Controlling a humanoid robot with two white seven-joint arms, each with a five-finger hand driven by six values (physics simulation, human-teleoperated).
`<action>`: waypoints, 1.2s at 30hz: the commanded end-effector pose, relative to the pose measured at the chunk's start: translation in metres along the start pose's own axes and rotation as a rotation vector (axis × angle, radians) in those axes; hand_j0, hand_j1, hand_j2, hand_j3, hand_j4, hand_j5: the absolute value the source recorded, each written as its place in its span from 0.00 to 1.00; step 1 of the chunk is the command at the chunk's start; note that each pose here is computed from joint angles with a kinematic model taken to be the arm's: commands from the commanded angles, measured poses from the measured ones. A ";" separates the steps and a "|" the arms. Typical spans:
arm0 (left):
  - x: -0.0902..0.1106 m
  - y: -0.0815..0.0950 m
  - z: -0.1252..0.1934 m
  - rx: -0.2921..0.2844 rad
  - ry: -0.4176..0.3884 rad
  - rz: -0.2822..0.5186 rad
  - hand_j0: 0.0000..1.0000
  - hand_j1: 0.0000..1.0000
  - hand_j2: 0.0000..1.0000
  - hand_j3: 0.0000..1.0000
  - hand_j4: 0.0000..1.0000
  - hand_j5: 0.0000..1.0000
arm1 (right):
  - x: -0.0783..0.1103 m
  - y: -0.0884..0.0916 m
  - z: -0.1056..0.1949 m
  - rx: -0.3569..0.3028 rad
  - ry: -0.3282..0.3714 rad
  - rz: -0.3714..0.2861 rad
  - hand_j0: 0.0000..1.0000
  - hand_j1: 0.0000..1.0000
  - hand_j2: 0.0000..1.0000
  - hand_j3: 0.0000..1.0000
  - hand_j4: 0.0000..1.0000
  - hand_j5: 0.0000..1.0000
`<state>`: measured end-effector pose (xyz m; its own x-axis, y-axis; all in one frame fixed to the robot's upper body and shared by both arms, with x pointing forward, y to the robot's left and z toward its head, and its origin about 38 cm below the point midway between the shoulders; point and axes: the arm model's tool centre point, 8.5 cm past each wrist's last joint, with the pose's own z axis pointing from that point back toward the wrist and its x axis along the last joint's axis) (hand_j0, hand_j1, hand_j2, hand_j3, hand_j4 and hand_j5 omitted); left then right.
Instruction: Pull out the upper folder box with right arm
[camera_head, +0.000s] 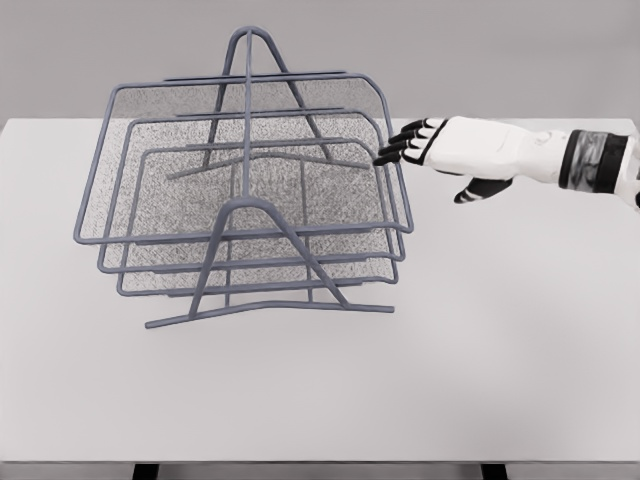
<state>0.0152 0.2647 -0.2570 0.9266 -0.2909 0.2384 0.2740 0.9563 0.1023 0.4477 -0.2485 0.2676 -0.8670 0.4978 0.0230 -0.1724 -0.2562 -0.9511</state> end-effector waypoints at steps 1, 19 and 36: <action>0.000 0.000 0.000 0.000 0.000 0.001 1.00 1.00 1.00 1.00 1.00 1.00 | 0.002 0.010 -0.010 0.019 -0.020 -0.030 1.00 1.00 1.00 1.00 1.00 1.00; 0.000 0.000 0.000 0.000 0.000 0.001 1.00 1.00 1.00 1.00 1.00 1.00 | -0.018 0.008 0.026 0.058 0.061 -0.018 1.00 1.00 1.00 1.00 1.00 1.00; 0.000 0.000 0.000 0.000 0.000 0.001 1.00 1.00 1.00 1.00 1.00 1.00 | -0.036 0.012 0.080 0.115 0.160 -0.025 1.00 1.00 1.00 1.00 1.00 1.00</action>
<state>0.0153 0.2647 -0.2570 0.9266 -0.2906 0.2385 0.2736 0.9564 0.1023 0.4393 -0.3262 0.2808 -0.7894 0.6131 0.0318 -0.2585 -0.2849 -0.9230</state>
